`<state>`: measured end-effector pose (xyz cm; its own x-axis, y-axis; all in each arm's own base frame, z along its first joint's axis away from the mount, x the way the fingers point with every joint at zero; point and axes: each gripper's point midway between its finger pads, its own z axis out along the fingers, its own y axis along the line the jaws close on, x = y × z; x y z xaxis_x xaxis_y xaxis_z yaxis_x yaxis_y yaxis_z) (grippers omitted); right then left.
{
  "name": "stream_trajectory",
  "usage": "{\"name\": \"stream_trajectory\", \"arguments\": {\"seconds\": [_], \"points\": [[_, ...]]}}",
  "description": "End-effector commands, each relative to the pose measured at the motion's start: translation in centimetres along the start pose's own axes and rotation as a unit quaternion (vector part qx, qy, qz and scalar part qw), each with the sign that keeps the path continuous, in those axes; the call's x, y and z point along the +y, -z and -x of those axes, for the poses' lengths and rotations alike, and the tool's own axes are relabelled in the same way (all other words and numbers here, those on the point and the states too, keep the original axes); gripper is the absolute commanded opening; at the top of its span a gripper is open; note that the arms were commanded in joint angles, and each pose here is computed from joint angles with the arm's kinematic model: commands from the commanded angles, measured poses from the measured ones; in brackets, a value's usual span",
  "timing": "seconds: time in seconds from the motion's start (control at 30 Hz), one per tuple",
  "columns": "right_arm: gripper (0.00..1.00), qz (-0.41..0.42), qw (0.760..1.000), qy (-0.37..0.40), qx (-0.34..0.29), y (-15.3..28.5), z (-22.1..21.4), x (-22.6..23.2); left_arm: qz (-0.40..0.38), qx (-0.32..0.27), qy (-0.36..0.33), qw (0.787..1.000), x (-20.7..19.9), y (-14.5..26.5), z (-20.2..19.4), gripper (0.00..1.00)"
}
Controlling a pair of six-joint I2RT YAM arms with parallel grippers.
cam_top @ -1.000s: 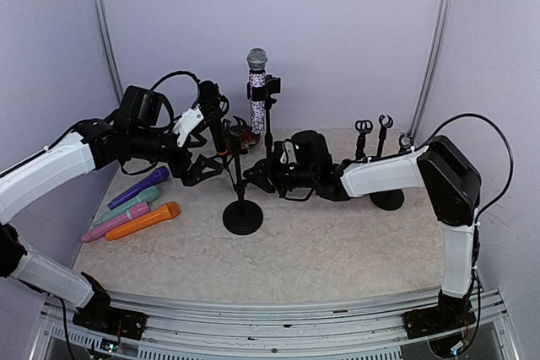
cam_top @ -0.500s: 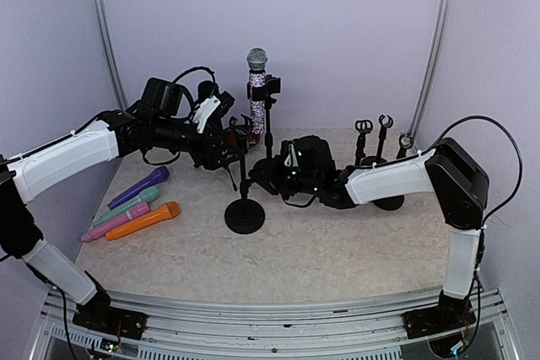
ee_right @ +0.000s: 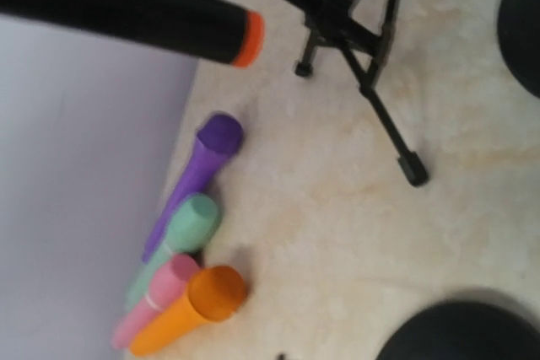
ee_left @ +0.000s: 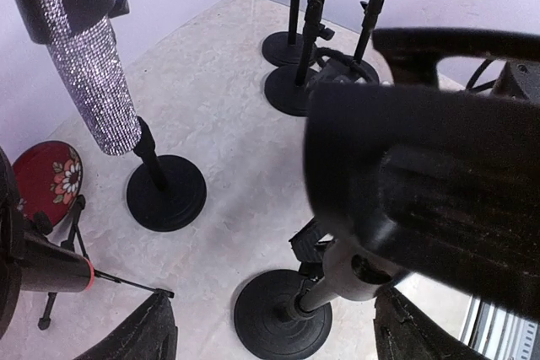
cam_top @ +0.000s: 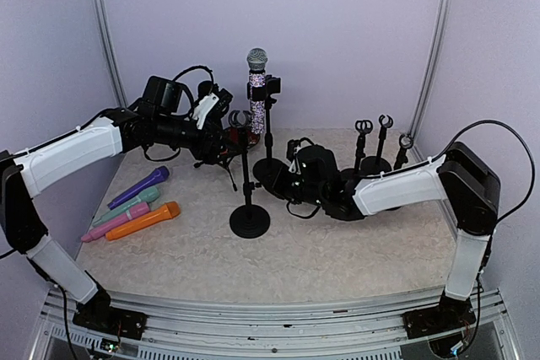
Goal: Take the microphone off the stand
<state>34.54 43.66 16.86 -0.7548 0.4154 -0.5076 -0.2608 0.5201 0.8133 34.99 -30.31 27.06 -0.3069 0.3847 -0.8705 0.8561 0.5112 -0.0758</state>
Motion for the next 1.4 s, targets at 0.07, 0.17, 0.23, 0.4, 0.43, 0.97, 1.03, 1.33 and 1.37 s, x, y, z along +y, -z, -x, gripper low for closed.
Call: {"name": "stream_trajectory", "arguments": {"seconds": [0.07, 0.17, 0.23, 0.4, 0.43, 0.97, 1.03, 1.33, 1.37], "points": [[0.0, -0.006, 0.999, 0.037, 0.02, 0.7, -2.5, 0.5, 0.003, -0.032, -0.02, 0.999, 0.4, 1.1, 2.4, 0.8], [0.0, 0.009, 0.999, 0.028, 0.028, 0.9, -3.1, 0.2, -0.006, -0.021, -0.024, 0.999, -0.1, 1.0, 1.7, 0.8], [0.0, 0.022, 0.999, 0.02, 0.038, 1.0, -3.2, 0.2, -0.014, -0.015, -0.031, 0.999, -0.5, 1.2, 1.4, 0.81], [0.52, 0.053, 0.997, -0.026, 0.053, 2.7, -1.6, 1.3, -0.019, -0.006, -0.06, 0.998, -1.3, 2.9, 0.3, 0.83], [0.58, 0.05, 0.997, -0.038, 0.055, 3.0, -1.3, 1.3, -0.019, -0.003, -0.064, 0.998, -1.3, 3.3, -0.1, 0.84], [0.57, 0.09, 0.963, -0.205, 0.15, -0.2, -3.7, 1.5, 0.018, 0.001, -0.079, 0.997, -0.7, 9.5, -3.6, 0.89], [0.53, 0.092, 0.962, -0.207, 0.149, -0.5, -3.3, 1.5, 0.019, 0.002, -0.079, 0.997, -0.8, 9.9, -3.9, 0.89], [0.49, 0.109, 0.959, -0.22, 0.139, 0.4, -1.4, 0.9, 0.013, 0.009, -0.084, 0.996, -1.4, 10.2, -4.6, 0.89], [0.49, 0.111, 0.959, -0.22, 0.139, 0.5, -1.3, 0.9, 0.011, 0.009, -0.083, 0.996, -1.4, 10.2, -4.7, 0.89]]}}
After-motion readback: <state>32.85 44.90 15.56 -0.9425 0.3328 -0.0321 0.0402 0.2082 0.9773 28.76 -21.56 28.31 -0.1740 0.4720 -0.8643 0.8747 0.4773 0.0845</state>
